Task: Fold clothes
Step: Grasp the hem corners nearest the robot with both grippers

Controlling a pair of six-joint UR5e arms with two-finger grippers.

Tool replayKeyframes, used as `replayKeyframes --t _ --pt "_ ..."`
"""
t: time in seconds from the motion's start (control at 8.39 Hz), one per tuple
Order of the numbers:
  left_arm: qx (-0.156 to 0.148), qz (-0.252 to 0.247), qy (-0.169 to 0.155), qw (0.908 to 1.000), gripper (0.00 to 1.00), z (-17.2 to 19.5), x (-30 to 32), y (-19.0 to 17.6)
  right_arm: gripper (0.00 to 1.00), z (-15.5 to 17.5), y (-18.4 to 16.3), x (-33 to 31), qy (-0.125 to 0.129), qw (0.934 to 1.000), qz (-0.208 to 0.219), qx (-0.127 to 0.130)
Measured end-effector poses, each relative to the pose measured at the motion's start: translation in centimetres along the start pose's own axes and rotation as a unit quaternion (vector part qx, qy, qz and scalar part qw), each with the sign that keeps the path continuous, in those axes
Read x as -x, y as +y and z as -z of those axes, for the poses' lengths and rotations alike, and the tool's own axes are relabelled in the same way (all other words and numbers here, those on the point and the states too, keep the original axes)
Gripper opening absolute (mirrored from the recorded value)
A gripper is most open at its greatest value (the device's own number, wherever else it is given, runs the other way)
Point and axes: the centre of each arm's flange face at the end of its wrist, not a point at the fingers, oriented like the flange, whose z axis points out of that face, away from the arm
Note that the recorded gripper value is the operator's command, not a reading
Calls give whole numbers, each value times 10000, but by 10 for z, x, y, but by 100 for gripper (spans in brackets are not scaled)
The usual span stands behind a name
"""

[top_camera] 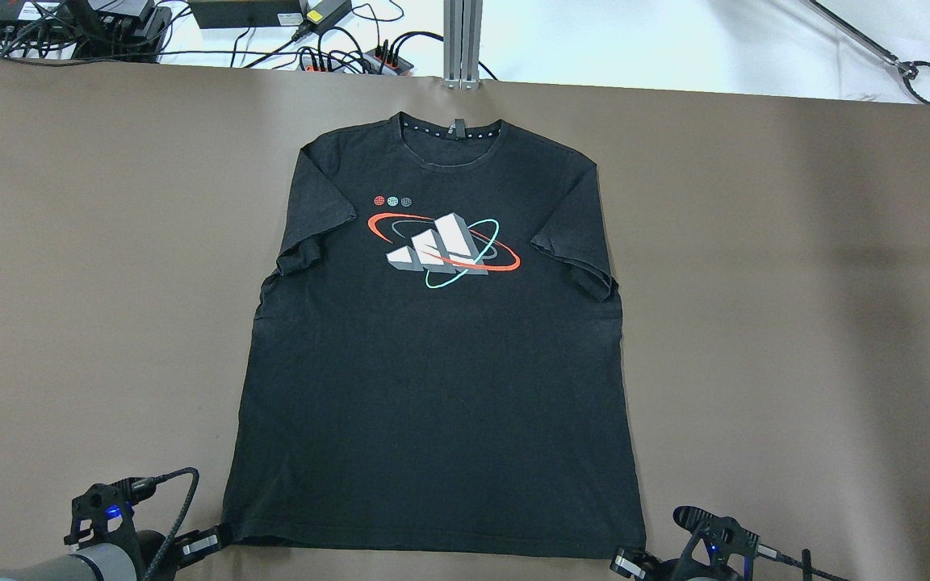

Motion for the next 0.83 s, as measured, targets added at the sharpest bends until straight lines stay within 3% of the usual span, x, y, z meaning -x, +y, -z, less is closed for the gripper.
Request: replayKeyframes --t 0.24,0.36,0.48,0.83 --pt "-14 -9 -30 10000 26 -4 2 0 0 0 0 0 2 10000 11 -1" --pt "-19 -10 -36 10000 6 -5 3 0 0 -1 0 0 3 10000 16 -1" --pt "-21 -9 -37 10000 0 -5 3 0 0 -1 0 0 6 10000 20 -3" --pt "-14 8 -4 10000 0 -1 0 0 0 1 0 0 -7 10000 13 7"
